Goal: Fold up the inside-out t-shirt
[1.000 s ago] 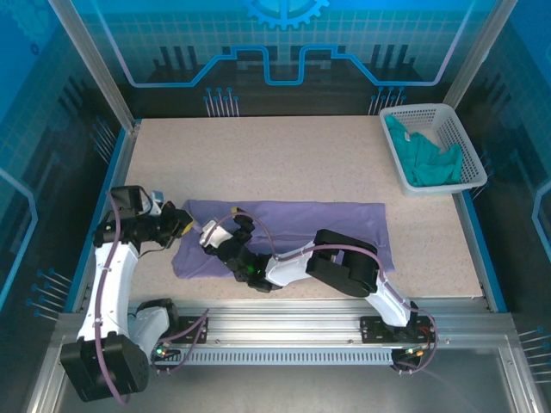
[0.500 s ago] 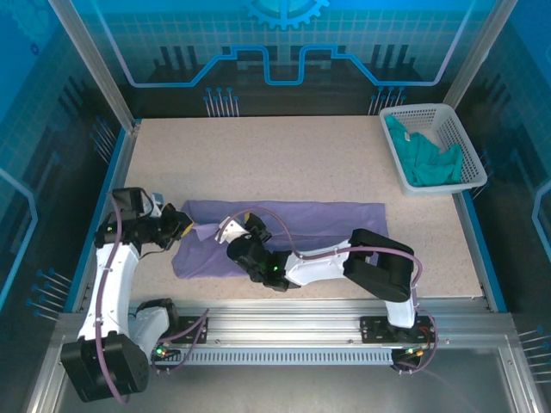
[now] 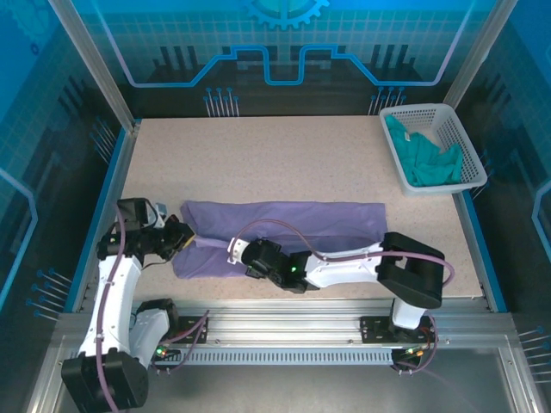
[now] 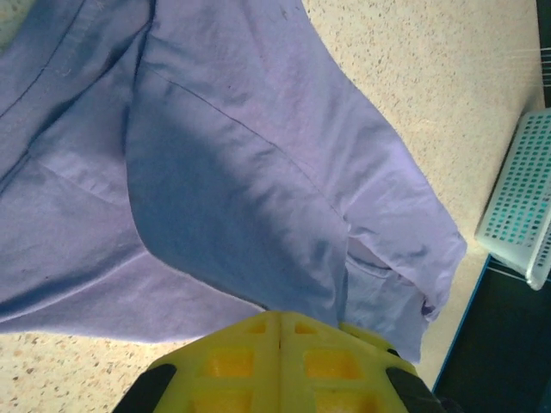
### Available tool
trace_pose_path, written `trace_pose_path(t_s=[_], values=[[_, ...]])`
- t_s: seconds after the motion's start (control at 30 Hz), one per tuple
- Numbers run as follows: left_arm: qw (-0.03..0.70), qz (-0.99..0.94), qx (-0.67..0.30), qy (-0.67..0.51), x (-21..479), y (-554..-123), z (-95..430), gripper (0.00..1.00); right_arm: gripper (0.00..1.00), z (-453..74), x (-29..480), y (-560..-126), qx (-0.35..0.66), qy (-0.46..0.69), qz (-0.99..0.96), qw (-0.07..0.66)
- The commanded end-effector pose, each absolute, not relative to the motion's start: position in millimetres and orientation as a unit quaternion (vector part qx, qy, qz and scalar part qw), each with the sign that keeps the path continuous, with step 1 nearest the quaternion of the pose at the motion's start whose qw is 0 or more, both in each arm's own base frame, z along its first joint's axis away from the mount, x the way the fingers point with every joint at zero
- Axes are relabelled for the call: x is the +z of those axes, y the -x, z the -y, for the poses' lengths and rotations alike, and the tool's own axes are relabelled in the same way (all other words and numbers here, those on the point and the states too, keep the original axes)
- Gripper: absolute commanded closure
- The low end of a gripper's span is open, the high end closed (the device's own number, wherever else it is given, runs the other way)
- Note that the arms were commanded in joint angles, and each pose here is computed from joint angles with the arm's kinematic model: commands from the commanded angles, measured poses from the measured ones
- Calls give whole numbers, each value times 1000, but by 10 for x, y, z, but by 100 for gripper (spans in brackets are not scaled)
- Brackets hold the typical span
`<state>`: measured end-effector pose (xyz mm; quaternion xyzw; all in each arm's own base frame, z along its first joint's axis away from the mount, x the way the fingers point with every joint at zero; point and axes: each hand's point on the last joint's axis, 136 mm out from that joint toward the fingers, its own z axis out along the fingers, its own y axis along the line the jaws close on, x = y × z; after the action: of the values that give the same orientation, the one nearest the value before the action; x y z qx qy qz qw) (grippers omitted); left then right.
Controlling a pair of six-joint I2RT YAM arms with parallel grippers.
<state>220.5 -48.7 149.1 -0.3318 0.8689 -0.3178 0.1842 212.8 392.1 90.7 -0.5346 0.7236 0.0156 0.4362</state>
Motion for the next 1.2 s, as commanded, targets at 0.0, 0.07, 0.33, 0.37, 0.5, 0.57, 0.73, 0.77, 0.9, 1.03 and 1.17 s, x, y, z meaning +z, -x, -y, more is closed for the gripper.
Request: trace_pose_path(t_s=[0.0, 0.07, 0.33, 0.37, 0.5, 0.57, 0.73, 0.77, 0.9, 1.03, 1.17], values=[[177, -876, -288, 343, 1429, -2053, 480, 90, 64, -3702, 678, -1783, 81, 590, -736, 322], [193, -877, -268, 349, 1445, -2037, 415, 61, 51, -3641, 704, -1732, 106, 591, -743, 295], [278, -852, -253, 366, 1454, -2402, 215, 40, 40, -3614, 1115, -2068, 208, 494, -786, 309], [286, -848, -253, 367, 1442, -2473, 207, 39, 41, -3657, 1132, -2143, 225, 473, -793, 311], [324, -840, -254, 353, 1425, -2854, 217, 37, 45, -3908, 1056, -2401, 257, 403, -822, 310], [338, -846, -226, 345, 1357, -3045, 156, 36, 50, -3994, 935, -2516, 253, 369, -844, 296], [313, -876, -121, 347, 948, -3216, -125, 18, 61, -4038, 580, -2656, 227, 323, -883, 253], [304, -879, -122, 347, 856, -3217, -113, 15, 65, -4011, 479, -2653, 214, 317, -893, 237], [262, -888, -137, 352, 582, -3174, -17, 4, 72, -3896, 213, -2596, 192, 301, -912, 200], [240, -903, -106, 339, 466, -3131, -67, 1, 74, -3879, 182, -2520, 209, 298, -911, 193], [197, -918, -119, 322, 304, -3103, 37, 1, 75, -3851, 216, -2511, 211, 299, -909, 200]])
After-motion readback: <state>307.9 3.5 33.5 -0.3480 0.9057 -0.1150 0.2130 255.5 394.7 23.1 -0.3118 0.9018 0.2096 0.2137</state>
